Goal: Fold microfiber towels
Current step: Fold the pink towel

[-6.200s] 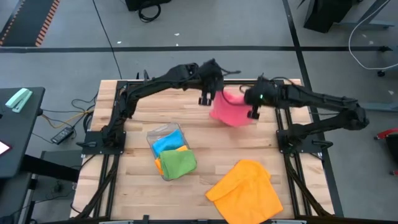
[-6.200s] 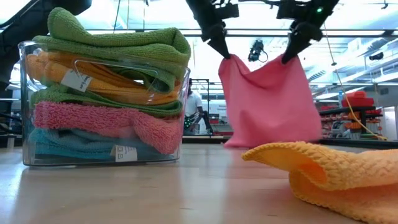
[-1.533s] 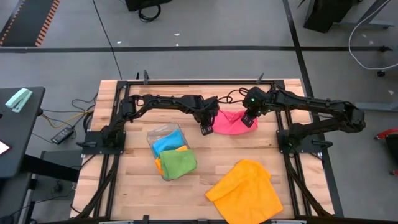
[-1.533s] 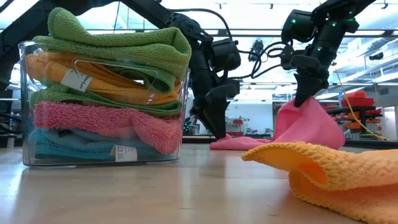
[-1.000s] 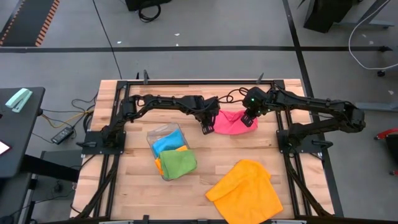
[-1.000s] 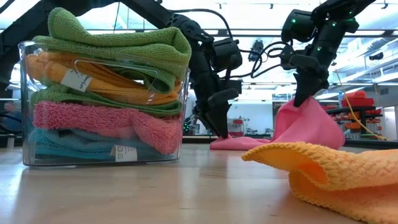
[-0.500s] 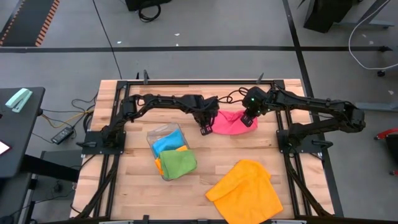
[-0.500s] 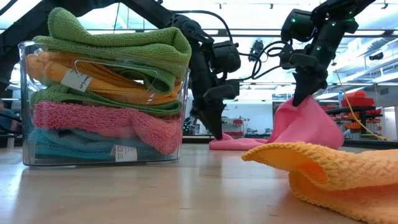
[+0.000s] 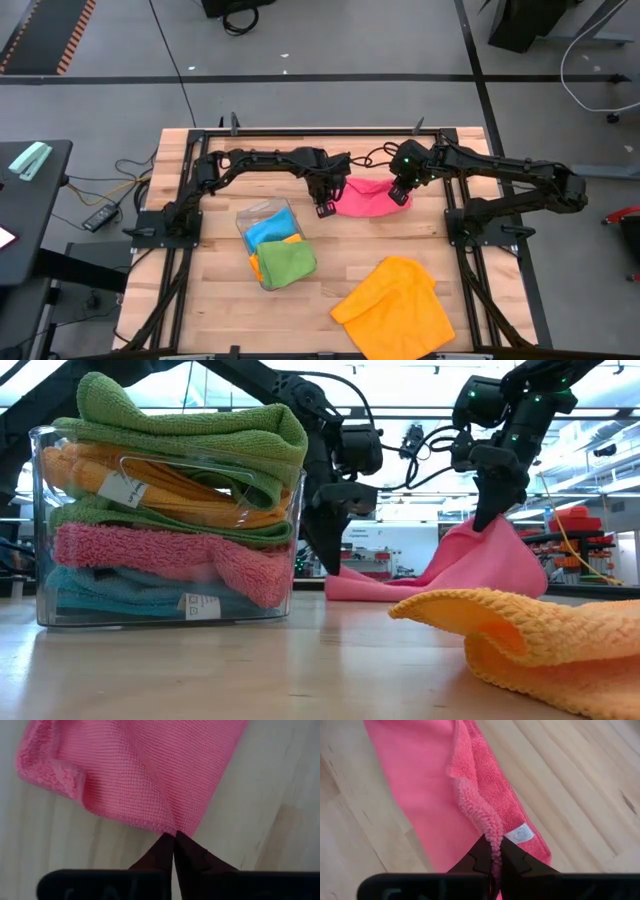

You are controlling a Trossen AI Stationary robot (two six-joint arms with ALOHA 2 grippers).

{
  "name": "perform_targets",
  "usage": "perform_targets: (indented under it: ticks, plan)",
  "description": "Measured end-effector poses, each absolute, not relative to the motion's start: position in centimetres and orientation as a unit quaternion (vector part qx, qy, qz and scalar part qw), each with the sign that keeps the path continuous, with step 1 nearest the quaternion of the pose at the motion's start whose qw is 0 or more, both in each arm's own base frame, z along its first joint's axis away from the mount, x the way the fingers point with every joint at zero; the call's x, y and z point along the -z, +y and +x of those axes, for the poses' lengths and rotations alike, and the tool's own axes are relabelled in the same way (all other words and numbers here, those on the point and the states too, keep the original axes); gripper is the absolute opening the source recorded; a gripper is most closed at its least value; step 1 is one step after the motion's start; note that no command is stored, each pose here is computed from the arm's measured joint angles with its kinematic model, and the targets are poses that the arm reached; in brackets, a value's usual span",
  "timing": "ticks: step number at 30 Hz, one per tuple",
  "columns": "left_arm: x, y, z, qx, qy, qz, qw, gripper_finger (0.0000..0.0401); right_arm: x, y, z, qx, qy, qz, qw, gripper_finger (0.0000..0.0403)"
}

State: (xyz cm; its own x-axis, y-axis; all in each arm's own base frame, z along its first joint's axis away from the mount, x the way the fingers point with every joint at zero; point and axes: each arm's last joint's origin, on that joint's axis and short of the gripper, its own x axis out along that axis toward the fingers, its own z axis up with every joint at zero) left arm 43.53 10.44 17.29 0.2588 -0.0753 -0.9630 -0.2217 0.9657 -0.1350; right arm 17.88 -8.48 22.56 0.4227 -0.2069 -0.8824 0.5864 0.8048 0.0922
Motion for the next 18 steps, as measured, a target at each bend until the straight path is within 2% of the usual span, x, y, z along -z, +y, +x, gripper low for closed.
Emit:
perform_targets:
  ticks: [4,8,13,18]
  plan:
    - [-16.9,10.5,43.6,-0.064,0.604,-0.112,0.787,0.0051,-22.6,-8.5,17.9,0.243,0.48,0.2,0.819,0.0023]
    - [-17.0,10.6,43.6,-0.065,0.603,-0.108,0.788,0.0103,-22.5,-8.4,17.8,0.244,0.484,0.204,0.815,0.0023]
    - [-19.3,11.3,44.0,-0.056,0.569,-0.107,0.813,0.0168,-22.4,-8.3,17.5,0.258,0.49,0.228,0.8,0.0023]
    - [-20.9,11.8,44.5,-0.05,0.54,-0.093,0.835,0.0192,-22.2,-8.3,17.3,0.283,0.488,0.268,0.781,0.0023]
